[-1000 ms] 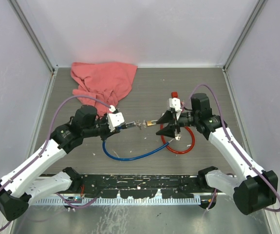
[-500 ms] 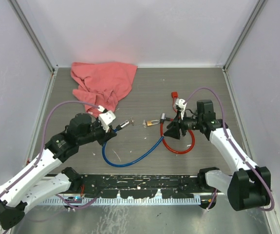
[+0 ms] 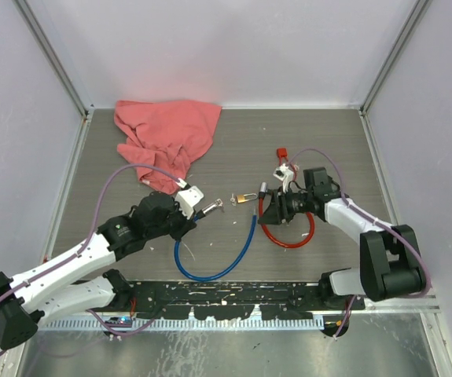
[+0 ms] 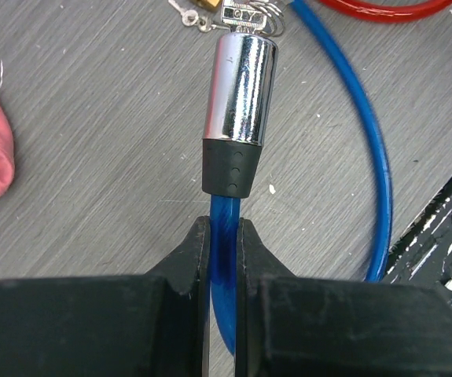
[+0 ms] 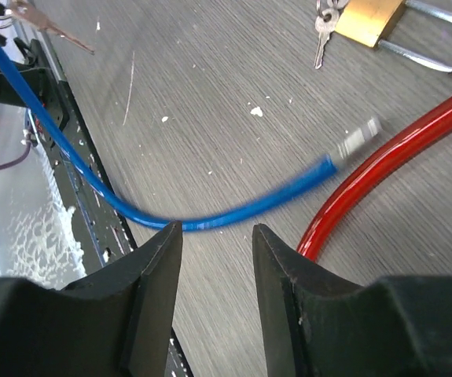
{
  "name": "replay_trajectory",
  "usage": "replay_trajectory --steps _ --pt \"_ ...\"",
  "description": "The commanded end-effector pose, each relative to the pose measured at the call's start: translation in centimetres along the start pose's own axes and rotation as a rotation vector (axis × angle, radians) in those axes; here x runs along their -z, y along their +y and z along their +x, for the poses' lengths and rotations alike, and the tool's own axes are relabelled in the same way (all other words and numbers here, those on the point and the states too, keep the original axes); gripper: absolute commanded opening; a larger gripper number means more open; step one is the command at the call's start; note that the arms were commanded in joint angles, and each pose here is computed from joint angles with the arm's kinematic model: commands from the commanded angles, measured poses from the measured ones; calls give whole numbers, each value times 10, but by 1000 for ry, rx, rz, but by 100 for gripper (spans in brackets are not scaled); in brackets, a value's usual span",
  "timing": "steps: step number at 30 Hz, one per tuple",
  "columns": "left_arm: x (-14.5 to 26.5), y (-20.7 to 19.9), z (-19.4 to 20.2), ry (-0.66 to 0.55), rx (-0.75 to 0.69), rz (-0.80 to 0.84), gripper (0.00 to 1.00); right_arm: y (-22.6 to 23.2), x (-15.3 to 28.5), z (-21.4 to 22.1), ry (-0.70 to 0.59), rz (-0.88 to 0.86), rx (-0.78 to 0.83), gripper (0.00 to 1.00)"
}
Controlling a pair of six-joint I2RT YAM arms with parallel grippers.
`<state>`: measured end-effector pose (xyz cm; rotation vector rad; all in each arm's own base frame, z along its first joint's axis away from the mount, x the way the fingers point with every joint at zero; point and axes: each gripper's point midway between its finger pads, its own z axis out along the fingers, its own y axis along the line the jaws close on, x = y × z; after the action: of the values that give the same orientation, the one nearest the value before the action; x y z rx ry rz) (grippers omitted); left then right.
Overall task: Lock with the key
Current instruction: Lock the lock.
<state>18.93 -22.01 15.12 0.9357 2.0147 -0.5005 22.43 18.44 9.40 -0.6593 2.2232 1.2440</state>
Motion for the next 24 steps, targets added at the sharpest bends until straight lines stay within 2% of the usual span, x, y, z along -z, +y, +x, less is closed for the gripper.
replay_trajectory --steps 1,7,12,15,18,24 --pt "-3 2 -30 -126 42 -27 0 -7 -26 -11 -14 70 -52 47" --pt "-2 6 -28 -127 61 -49 0 -27 -51 -22 -11 234 -93 48" --pt "4 19 -27 -155 112 -134 0 -12 -36 -36 -39 237 -4 48" --pt "5 23 -28 -170 146 -162 0 -18 -20 -38 -35 349 -6 48" --pt "5 24 -33 -187 187 -168 0 -29 -10 -24 49 480 -100 48" --pt "4 21 -38 -209 238 -157 0 -26 -30 8 227 564 -182 41"
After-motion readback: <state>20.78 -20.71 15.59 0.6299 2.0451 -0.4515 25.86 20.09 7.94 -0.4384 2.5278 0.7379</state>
